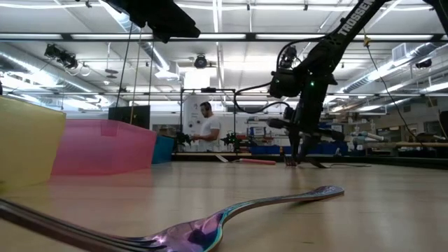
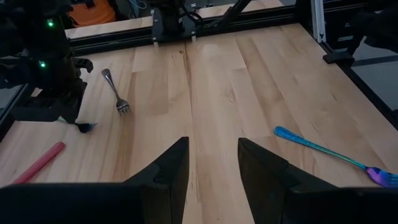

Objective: Sort silverware by color (type)
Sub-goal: Put the blue fork into the pink bin

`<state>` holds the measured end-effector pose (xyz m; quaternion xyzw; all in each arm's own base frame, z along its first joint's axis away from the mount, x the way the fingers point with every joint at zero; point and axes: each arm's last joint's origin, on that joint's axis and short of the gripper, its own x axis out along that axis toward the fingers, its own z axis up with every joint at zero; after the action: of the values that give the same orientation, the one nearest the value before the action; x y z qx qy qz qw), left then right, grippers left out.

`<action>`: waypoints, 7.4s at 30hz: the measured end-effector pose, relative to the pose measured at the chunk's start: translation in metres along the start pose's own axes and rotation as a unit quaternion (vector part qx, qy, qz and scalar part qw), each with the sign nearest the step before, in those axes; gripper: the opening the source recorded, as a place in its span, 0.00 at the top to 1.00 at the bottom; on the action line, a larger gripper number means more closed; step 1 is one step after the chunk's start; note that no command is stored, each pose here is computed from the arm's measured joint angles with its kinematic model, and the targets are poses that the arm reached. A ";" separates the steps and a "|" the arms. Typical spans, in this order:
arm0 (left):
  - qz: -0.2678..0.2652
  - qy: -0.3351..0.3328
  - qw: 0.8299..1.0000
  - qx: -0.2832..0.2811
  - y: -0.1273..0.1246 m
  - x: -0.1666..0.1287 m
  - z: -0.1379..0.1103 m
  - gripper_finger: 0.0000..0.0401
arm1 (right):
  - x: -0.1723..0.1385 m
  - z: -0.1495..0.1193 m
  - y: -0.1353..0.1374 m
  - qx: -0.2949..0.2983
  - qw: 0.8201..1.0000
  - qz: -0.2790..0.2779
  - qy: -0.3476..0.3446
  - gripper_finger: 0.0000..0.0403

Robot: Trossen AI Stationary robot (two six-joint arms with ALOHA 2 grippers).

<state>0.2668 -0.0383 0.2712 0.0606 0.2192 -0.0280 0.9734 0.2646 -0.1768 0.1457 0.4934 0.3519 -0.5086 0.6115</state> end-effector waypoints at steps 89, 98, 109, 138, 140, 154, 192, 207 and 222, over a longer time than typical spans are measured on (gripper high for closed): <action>0.053 -0.150 0.978 -0.134 0.026 0.056 0.006 0.66 | -0.211 -0.208 0.024 -0.426 0.789 0.176 -0.408 0.98; 0.056 -0.201 0.966 -0.154 0.030 0.072 0.004 0.66 | -0.186 -0.243 0.052 -0.459 0.741 0.139 -0.469 0.98; 0.054 -0.210 0.964 -0.153 0.031 0.074 0.004 0.66 | -0.174 -0.260 0.059 -0.469 0.735 0.163 -0.461 0.98; 0.059 -0.204 0.969 -0.123 0.030 0.074 0.004 0.93 | -0.152 -0.259 0.074 -0.484 0.736 0.205 -0.426 0.98; 0.057 -0.203 0.970 -0.123 0.030 0.074 0.004 0.98 | -0.152 -0.259 0.073 -0.485 0.736 0.203 -0.426 0.98; 0.079 -0.184 0.976 -0.090 0.032 0.075 0.001 1.00 | -0.153 -0.263 0.071 -0.511 0.722 0.191 -0.425 0.86; 0.122 0.151 0.924 -0.329 0.024 0.058 -0.058 0.79 | -0.157 -0.269 0.066 -0.522 0.705 0.159 -0.453 0.83; 0.185 0.214 0.898 -0.338 0.025 0.079 -0.089 0.80 | -0.156 -0.269 0.066 -0.523 0.705 0.158 -0.452 0.83; 0.131 0.195 0.923 -0.305 0.035 0.075 -0.072 0.80 | -0.154 -0.267 0.069 -0.515 0.720 0.206 -0.417 0.83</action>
<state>0.3066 0.0038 0.1783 -0.2068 0.3928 0.1806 0.8777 0.3145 0.1222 0.2354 -0.0995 0.1585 -0.2646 0.9460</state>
